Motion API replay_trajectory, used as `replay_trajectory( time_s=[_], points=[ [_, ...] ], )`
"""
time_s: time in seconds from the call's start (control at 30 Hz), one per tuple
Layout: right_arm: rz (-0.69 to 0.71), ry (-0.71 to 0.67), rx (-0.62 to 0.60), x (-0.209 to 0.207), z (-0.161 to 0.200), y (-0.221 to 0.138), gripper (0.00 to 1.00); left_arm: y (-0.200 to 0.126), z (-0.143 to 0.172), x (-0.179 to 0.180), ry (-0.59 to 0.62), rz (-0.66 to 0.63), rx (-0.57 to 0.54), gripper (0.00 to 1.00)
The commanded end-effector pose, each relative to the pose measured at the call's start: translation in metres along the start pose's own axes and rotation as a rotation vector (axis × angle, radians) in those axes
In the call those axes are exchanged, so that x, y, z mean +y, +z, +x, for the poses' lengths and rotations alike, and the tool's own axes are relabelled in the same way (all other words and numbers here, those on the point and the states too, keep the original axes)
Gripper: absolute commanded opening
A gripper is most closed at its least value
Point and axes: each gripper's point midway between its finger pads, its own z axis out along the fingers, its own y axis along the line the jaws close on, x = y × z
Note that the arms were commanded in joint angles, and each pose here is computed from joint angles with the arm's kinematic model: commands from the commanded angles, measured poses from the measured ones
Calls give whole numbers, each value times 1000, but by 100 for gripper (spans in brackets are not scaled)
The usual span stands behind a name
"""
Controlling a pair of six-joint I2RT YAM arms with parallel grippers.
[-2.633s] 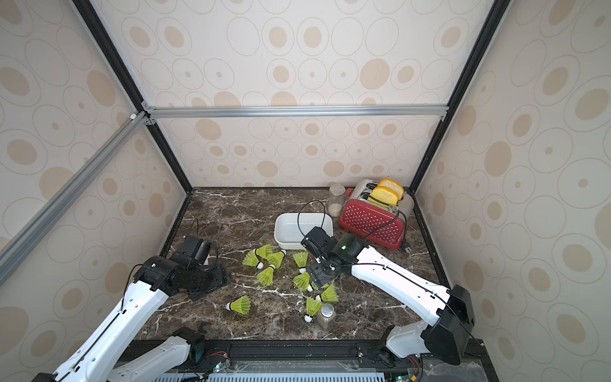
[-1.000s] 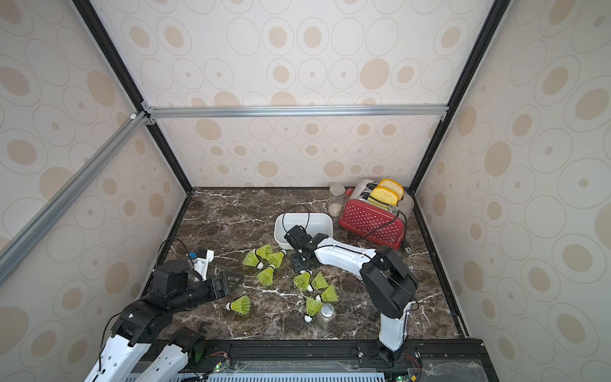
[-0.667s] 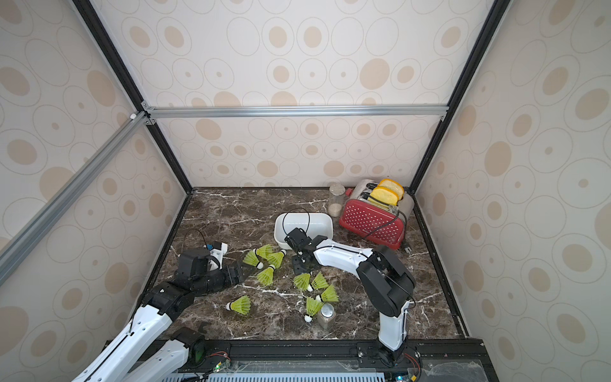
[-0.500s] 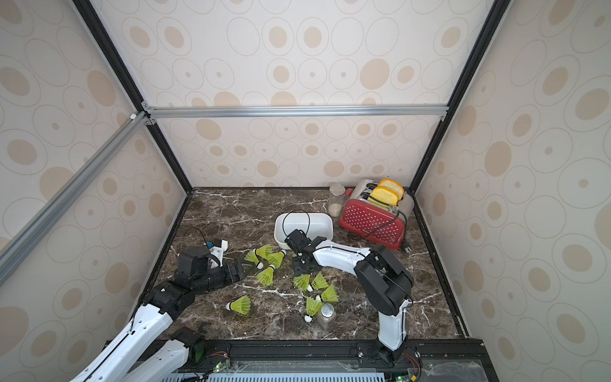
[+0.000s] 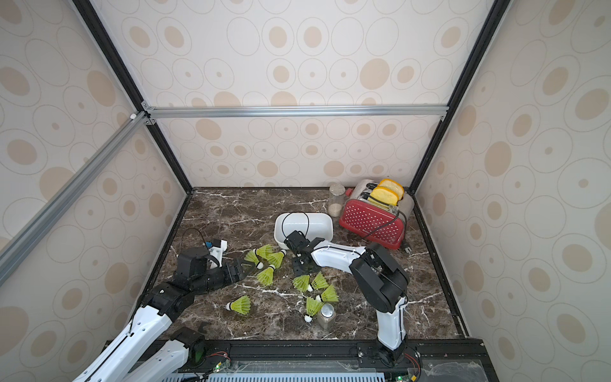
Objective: Put the shuttlecocks into the storage box
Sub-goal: Pick up the shuttlecock at the center of the board.
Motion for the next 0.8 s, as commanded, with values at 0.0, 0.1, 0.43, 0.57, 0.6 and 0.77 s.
replay_trajectory(
  time_s=[0.0,0.1,0.43,0.57,0.6,0.77],
  points=[
    [19,-3,-8,1,-4,4,49,-4,0,-5,13,14,3,83],
    [22,-6,-15,1,-7,4,48,-4,1,-6,17,16,7,83],
    [22,-14,-12,2,-8,3,34,-4,1,-7,20,13,15,83],
    [28,-16,-21,1,-9,-4,30,-4,0,-7,25,13,12,83],
    [30,-17,-27,0,-10,-7,30,-4,-1,-8,27,13,11,83],
    [23,-17,-48,-2,-12,-29,30,-5,-5,-10,41,8,4,83]
  ],
)
